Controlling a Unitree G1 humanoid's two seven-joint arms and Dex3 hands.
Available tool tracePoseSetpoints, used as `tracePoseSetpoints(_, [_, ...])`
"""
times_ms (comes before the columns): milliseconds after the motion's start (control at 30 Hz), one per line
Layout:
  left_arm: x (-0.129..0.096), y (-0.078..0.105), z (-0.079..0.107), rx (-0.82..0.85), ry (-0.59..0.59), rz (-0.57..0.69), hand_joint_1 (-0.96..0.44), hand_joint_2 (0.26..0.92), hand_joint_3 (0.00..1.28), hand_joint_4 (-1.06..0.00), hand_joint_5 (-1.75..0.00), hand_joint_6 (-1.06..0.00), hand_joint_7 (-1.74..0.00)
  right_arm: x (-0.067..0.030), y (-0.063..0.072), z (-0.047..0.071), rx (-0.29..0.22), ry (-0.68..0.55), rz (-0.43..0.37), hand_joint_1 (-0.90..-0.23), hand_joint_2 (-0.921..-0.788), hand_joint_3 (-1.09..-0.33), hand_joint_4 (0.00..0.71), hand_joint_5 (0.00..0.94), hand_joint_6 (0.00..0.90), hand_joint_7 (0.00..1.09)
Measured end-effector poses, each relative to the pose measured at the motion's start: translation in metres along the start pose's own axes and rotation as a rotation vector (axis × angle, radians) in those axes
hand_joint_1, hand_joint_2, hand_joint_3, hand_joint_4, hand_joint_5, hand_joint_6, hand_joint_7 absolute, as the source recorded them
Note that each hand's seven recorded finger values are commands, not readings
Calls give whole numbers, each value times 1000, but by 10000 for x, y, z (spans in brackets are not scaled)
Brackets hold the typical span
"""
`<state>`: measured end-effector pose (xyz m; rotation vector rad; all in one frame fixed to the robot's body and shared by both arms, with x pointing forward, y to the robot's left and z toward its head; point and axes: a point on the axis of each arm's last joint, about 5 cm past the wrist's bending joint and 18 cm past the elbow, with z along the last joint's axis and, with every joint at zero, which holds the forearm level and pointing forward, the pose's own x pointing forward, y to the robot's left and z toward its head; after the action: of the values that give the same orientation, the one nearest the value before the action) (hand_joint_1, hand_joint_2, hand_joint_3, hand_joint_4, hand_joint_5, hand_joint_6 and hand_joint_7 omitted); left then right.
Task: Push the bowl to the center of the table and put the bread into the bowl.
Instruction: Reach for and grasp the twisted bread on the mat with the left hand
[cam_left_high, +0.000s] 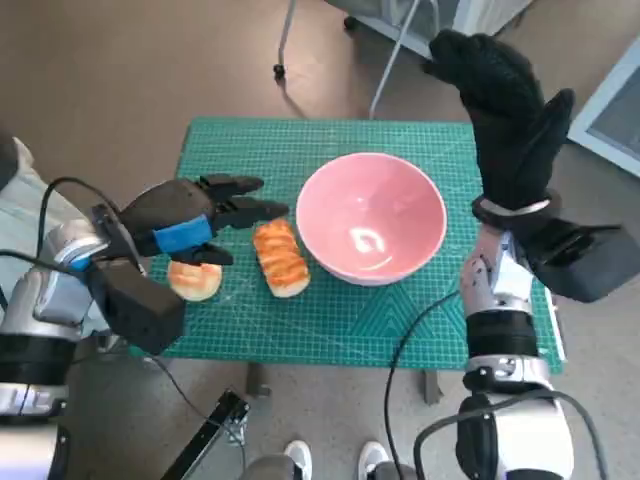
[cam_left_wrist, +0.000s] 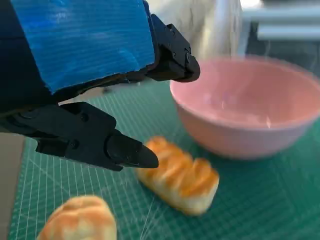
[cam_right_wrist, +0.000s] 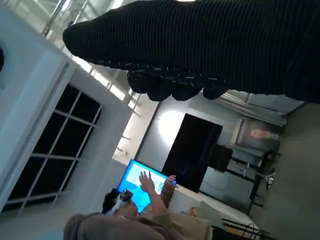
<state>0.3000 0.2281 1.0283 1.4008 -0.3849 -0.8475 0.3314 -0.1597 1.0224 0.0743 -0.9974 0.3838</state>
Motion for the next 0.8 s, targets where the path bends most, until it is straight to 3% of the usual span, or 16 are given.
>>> tracePoseSetpoints(800, [401, -238, -12, 119, 42, -202, -162, 846, 4, -341, -5, -454, -91, -70, 39, 37, 30, -31, 22, -671, -921, -723, 333, 0, -1, 842])
